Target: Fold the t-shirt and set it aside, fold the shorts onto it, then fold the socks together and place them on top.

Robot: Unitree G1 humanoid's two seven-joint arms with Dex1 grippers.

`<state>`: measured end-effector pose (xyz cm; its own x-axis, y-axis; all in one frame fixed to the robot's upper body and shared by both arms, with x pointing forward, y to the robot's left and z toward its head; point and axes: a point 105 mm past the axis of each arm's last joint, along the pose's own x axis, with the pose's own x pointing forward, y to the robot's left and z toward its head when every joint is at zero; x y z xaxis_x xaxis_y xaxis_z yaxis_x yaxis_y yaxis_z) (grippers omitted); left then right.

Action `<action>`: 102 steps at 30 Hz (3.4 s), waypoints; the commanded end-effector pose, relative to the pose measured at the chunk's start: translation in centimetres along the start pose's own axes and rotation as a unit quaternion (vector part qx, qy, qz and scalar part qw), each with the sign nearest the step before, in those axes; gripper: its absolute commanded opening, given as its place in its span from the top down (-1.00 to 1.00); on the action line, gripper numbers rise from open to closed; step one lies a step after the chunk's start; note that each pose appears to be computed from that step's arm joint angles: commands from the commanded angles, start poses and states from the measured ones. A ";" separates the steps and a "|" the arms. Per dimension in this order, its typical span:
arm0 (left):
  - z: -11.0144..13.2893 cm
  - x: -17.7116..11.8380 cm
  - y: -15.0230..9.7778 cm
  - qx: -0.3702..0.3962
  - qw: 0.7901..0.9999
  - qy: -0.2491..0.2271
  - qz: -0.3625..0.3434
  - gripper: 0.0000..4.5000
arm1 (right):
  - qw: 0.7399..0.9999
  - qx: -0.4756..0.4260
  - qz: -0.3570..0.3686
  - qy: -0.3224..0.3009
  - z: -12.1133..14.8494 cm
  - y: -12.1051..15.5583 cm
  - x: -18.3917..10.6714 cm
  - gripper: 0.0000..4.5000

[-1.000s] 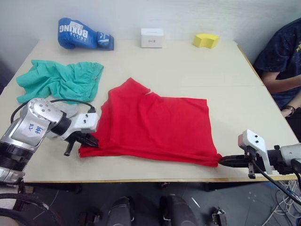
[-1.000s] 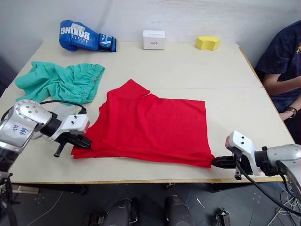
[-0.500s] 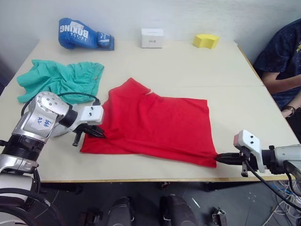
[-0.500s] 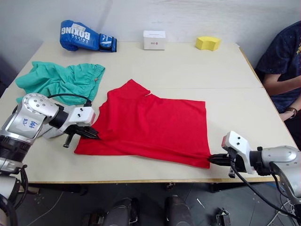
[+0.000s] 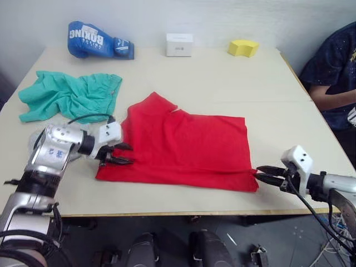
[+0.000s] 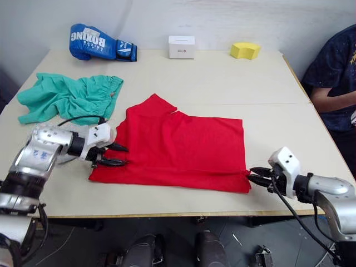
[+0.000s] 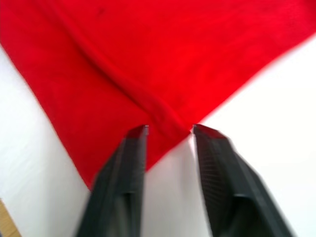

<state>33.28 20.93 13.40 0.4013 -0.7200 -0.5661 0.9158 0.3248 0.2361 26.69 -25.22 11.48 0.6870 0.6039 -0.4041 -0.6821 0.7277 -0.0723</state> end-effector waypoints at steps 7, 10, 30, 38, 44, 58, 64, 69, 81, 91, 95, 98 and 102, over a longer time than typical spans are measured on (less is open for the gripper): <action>2.8 -5.1 -2.7 -0.050 0.976 -0.175 0.118 -0.39 | 0.988 -0.011 -0.006 -0.152 5.0 2.5 -2.3 0.12; 3.2 -3.5 -5.1 -0.047 0.976 -0.185 0.105 0.04 | 0.981 -0.035 0.071 -0.178 5.5 8.1 1.6 0.60; -7.0 -2.9 -3.5 -0.159 0.899 -0.059 0.405 0.98 | 0.980 -0.093 -0.133 -0.114 -1.1 4.0 4.7 1.00; -5.1 -4.6 -1.1 -0.211 0.900 -0.147 0.351 0.98 | 0.971 -0.049 -0.189 -0.140 -1.0 1.1 2.4 1.00; -0.4 -5.6 -4.2 -0.182 0.955 -0.186 0.142 0.98 | 0.967 -0.099 -0.073 -0.223 4.6 4.5 3.0 1.00; -2.3 -0.8 1.0 -0.105 0.957 -0.131 0.238 0.98 | 0.983 -0.116 0.000 -0.140 1.0 6.9 9.2 1.00; -4.9 -1.6 0.8 -0.122 0.950 -0.102 0.270 0.98 | 0.985 -0.099 -0.088 -0.109 -2.1 2.2 5.0 1.00; -3.1 -4.3 -0.1 -0.117 0.931 -0.178 0.295 0.98 | 0.979 -0.124 -0.122 -0.107 -1.3 0.3 1.5 1.00; -4.3 -7.9 -6.3 0.040 0.990 -0.036 0.132 0.04 | 0.973 -0.198 0.120 -0.006 0.0 6.9 -0.8 0.13; -6.7 -5.8 -5.8 0.086 0.992 0.027 0.093 -0.27 | 0.958 -0.256 0.110 0.063 -2.6 4.8 1.2 -0.51; -8.3 -5.7 -4.8 0.096 0.988 0.073 0.097 -0.27 | 0.959 -0.258 0.093 0.077 -3.1 3.6 2.1 -0.24; -9.0 -5.6 -4.2 0.099 0.986 0.092 0.092 -0.27 | 0.957 -0.265 0.083 0.085 -3.1 2.9 2.5 0.22; -10.1 -5.0 -3.9 0.091 0.986 0.114 0.081 0.02 | 0.955 -0.265 0.094 0.092 -3.3 2.9 2.9 0.82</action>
<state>28.17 27.59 9.90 0.5707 -0.5918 -0.5693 0.8058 0.2698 0.5272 25.78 -21.35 8.27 0.5102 0.6555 -0.5568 -0.8520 0.2967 -0.4314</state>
